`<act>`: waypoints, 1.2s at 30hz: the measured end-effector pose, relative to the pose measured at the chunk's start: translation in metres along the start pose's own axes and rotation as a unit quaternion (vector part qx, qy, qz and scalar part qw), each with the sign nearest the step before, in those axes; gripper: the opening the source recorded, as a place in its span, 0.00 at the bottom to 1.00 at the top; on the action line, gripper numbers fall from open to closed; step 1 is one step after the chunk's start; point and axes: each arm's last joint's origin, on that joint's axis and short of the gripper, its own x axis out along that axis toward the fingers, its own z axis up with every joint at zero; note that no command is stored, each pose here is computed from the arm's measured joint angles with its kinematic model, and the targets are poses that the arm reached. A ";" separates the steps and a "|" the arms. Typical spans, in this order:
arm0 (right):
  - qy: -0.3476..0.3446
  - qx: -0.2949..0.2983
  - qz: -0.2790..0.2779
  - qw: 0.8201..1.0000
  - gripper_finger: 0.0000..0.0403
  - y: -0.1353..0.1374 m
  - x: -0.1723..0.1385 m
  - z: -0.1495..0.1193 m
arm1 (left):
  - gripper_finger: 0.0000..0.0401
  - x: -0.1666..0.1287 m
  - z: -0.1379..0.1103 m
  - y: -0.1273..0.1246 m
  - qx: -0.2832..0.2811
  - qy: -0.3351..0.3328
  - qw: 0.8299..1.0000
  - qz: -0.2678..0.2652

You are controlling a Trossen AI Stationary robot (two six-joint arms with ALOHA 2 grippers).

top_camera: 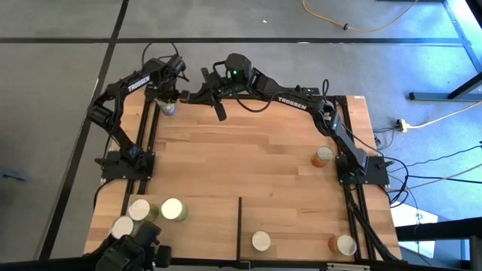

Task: Pick and place cans onto a shelf
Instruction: Put the canned peas on the shelf

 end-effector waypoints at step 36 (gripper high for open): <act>-0.005 0.001 -0.004 1.000 0.02 -0.003 -0.002 0.001 | 0.15 0.000 0.002 0.002 -0.020 -0.006 1.000 -0.002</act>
